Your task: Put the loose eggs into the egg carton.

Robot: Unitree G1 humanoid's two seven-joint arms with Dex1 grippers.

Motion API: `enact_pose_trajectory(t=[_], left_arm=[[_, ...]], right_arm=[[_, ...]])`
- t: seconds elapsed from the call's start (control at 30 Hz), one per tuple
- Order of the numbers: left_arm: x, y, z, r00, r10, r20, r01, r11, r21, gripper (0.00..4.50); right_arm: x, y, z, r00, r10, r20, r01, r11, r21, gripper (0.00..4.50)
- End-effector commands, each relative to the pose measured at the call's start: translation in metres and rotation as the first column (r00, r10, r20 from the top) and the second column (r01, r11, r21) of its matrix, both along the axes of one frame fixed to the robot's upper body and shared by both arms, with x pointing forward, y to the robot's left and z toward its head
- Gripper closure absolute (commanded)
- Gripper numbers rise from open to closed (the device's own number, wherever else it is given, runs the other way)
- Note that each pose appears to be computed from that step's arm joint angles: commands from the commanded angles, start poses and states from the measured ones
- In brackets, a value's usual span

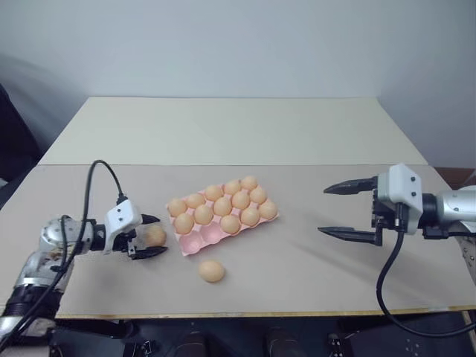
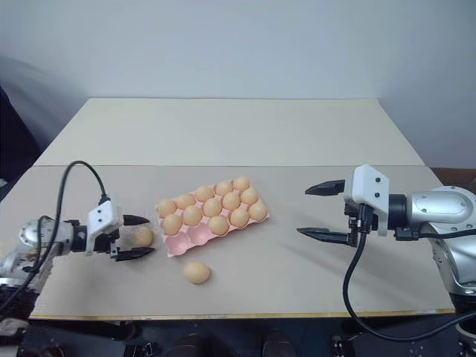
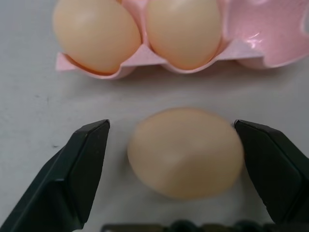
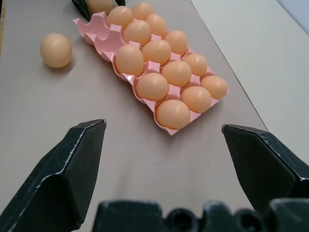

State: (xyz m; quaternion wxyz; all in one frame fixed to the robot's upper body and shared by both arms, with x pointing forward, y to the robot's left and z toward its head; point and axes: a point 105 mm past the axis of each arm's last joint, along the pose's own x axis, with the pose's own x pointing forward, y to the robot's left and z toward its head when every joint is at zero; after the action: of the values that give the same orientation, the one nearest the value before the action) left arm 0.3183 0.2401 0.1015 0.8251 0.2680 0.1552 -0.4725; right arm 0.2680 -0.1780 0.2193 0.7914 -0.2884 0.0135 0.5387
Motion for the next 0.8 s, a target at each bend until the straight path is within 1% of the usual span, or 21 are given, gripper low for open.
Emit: enact_pose_trajectory(t=[0.03,0.1,0.13,0.27,0.37,0.43,0.5,0.67,0.73,0.8], left_arm=[[0.003,0.004,-0.002,1.0,0.004,0.012,-0.005,1.0,0.02,1.3],[0.003,0.004,0.0,1.0,-0.003,0.022,0.002,1.0,0.01,1.87],[0.003,0.004,0.002,1.0,-0.004,0.028,0.004,1.0,0.006,2.03],[-0.008,0.004,0.02,0.997,-0.07,0.016,0.071,0.997,-0.033,2.04],[-0.023,-0.011,0.054,0.978,-0.209,-0.021,0.205,0.972,-0.114,2.04],[-0.022,-0.027,0.074,0.966,-0.257,0.012,0.255,0.952,-0.17,2.04],[-0.017,-0.044,0.083,0.958,-0.279,0.061,0.285,0.937,-0.203,2.04],[-0.017,-0.081,0.078,0.921,-0.373,0.111,0.388,0.902,-0.189,2.04],[-0.014,-0.094,0.075,0.911,-0.396,0.12,0.412,0.89,-0.196,2.04],[-0.01,-0.106,0.067,0.899,-0.418,0.128,0.435,0.884,-0.169,2.04]], right_arm=[[-0.007,0.0,0.016,0.998,-0.001,0.057,0.0,1.0,0.016,0.0],[-0.008,-0.001,0.016,0.998,-0.007,0.056,0.006,1.0,0.02,0.0],[-0.008,-0.001,0.016,0.998,-0.011,0.056,0.009,1.0,0.022,0.0],[-0.009,-0.001,0.015,0.998,-0.016,0.053,0.015,0.999,0.033,0.0],[-0.007,0.001,0.013,0.998,-0.015,0.055,0.012,0.999,0.039,0.0],[-0.005,0.003,0.013,0.998,-0.01,0.059,0.008,0.999,0.044,0.0],[-0.003,0.006,0.013,0.998,-0.009,0.064,0.005,0.999,0.051,0.0],[0.0,0.01,0.014,0.997,-0.006,0.081,0.001,0.998,0.057,0.0],[0.001,0.011,0.015,0.996,-0.007,0.089,0.002,0.998,0.059,0.0],[0.001,0.012,0.015,0.996,-0.007,0.092,0.001,0.998,0.06,0.0]])
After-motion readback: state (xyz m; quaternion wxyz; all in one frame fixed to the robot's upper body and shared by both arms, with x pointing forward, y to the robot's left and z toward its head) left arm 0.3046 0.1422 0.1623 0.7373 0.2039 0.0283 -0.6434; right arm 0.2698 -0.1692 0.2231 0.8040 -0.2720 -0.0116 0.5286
